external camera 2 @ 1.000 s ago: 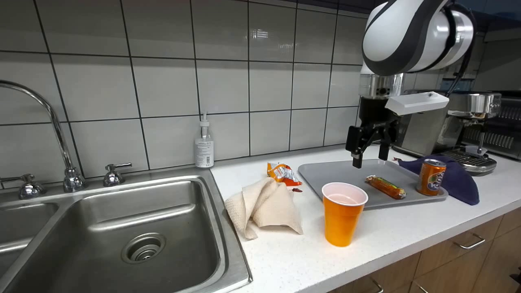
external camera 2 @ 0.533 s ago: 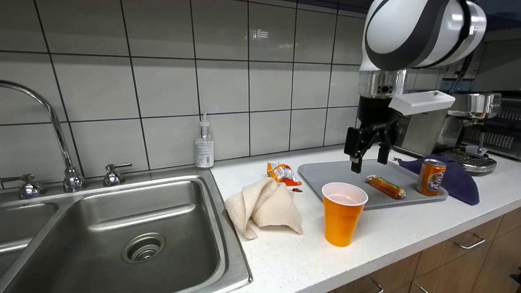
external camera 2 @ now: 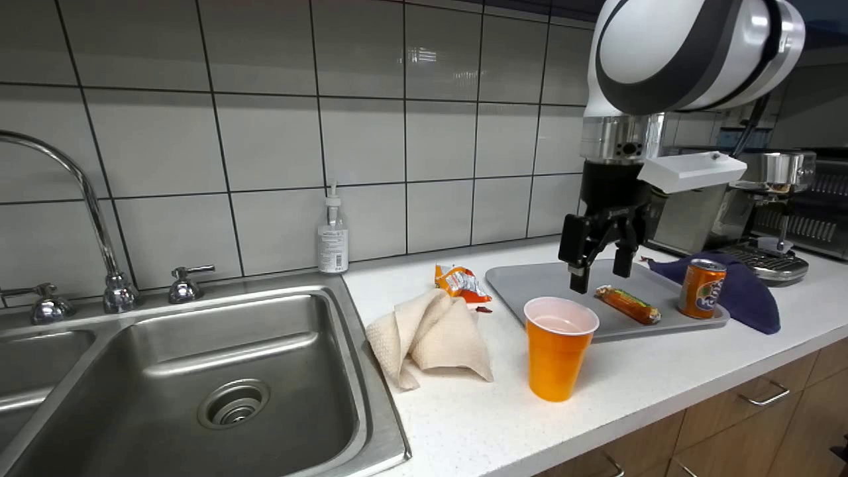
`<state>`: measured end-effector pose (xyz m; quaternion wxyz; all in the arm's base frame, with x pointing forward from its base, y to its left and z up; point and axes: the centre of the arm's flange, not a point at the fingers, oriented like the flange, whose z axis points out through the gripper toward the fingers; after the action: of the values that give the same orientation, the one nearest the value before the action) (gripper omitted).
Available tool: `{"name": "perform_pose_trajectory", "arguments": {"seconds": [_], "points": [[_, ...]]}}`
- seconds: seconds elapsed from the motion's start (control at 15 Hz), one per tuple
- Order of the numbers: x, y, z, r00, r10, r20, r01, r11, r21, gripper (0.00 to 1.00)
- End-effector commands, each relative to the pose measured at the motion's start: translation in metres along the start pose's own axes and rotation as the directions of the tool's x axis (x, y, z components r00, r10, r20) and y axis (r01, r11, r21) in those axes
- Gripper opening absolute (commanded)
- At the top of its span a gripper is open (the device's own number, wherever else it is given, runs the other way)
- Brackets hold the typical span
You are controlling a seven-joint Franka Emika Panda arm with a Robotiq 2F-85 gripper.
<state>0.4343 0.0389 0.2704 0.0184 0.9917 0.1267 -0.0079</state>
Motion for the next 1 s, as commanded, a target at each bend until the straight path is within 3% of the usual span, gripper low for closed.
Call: {"name": "perform_pose_trajectory", "arguments": {"seconds": [0.0,0.93], "points": [[-0.009,-0.009,-0.003,0.999,-0.039,-0.003,0.039,0.999,0.014,1.00],[-0.008,-0.016,0.015,0.995,-0.095,0.026,0.095,0.995,0.021,1.00]]}}
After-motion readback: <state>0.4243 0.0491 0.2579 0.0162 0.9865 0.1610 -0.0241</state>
